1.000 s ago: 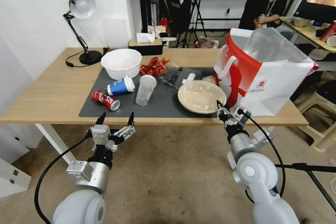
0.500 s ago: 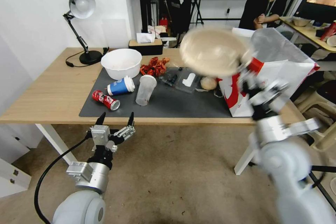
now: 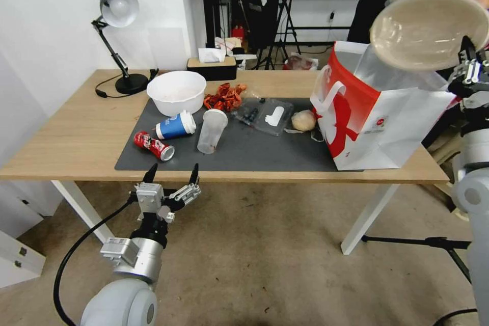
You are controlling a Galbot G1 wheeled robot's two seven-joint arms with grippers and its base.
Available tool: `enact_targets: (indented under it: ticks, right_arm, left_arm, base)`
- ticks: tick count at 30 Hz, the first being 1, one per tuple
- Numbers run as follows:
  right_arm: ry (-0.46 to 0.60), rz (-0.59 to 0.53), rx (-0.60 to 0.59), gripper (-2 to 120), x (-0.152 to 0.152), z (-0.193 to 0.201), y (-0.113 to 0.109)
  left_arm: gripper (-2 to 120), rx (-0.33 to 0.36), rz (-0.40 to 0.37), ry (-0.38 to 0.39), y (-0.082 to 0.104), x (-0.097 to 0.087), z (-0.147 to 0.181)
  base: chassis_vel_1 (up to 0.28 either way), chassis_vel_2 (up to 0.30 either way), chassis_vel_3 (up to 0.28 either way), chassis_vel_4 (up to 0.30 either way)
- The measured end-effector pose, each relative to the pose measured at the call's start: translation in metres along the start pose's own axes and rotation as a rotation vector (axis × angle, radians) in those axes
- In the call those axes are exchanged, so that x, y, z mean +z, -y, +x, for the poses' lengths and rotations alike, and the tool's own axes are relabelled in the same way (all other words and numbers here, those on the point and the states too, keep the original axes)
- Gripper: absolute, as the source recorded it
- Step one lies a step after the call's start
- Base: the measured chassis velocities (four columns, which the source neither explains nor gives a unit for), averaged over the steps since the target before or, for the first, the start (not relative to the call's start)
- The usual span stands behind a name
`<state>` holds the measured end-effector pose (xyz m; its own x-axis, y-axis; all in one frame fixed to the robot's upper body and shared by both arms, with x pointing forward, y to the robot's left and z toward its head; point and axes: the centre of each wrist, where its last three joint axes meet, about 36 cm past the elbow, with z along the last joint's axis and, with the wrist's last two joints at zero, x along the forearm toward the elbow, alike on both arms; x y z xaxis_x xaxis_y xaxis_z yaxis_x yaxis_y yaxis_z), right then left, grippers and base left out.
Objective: Pick up the trash from the table and place it into the takeout bag.
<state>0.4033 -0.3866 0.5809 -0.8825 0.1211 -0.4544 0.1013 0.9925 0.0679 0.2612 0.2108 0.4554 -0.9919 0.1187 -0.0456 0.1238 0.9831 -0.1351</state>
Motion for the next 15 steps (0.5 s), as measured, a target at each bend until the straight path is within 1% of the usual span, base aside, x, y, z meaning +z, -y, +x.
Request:
enact_targets:
  ticks: [2,4,5,7,8,10,11,12,15]
  right_arm:
    - [-0.016,0.0,0.007,0,0.0021,-0.0011,-0.0001]
    - [-0.032,-0.003,0.017,6,0.0044,-0.0022,-0.0008]
    - [-0.032,-0.003,0.017,6,0.0044,-0.0022,-0.0008]
    - [-0.043,-0.004,0.023,18,0.0061,-0.0031,-0.0011]
    - [-0.043,-0.004,0.023,18,0.0061,-0.0031,-0.0011]
    - [-0.051,-0.006,0.027,28,0.0069,-0.0035,-0.0016]
    - [-0.053,-0.007,0.027,30,0.0069,-0.0035,-0.002]
    - [-0.053,-0.007,0.027,30,0.0069,-0.0035,-0.002]
    - [-0.05,-0.019,0.023,45,0.0037,-0.0027,-0.0046]
  left_arm:
    - [100,0.0,0.0,0.0,0.0002,0.0001,0.0003]
    - [100,0.0,0.0,0.001,0.0003,-0.0001,0.0004]
    - [100,0.0,0.0,0.001,0.0003,-0.0001,0.0004]
    - [100,-0.001,0.0,0.002,0.0001,-0.0003,0.0005]
    - [100,-0.001,0.0,0.002,0.0001,-0.0003,0.0005]
    - [100,-0.002,0.0,0.002,-0.0001,-0.0003,0.0005]
    - [100,-0.002,0.0,0.002,-0.0001,-0.0003,0.0005]
    - [100,-0.002,0.0,0.002,-0.0001,-0.0003,0.0005]
    - [100,-0.002,-0.002,0.003,-0.0006,-0.0003,-0.0002]
  base:
    - [0.0,0.0,0.0,0.0]
    - [0.0,0.0,0.0,0.0]
    - [0.0,0.0,0.0,0.0]
    - [0.0,0.0,0.0,0.0]
    - [0.0,0.0,0.0,0.0]
    - [0.0,0.0,0.0,0.0]
    - [0.0,0.0,0.0,0.0]
    - [0.0,0.0,0.0,0.0]
    - [0.0,0.0,0.0,0.0]
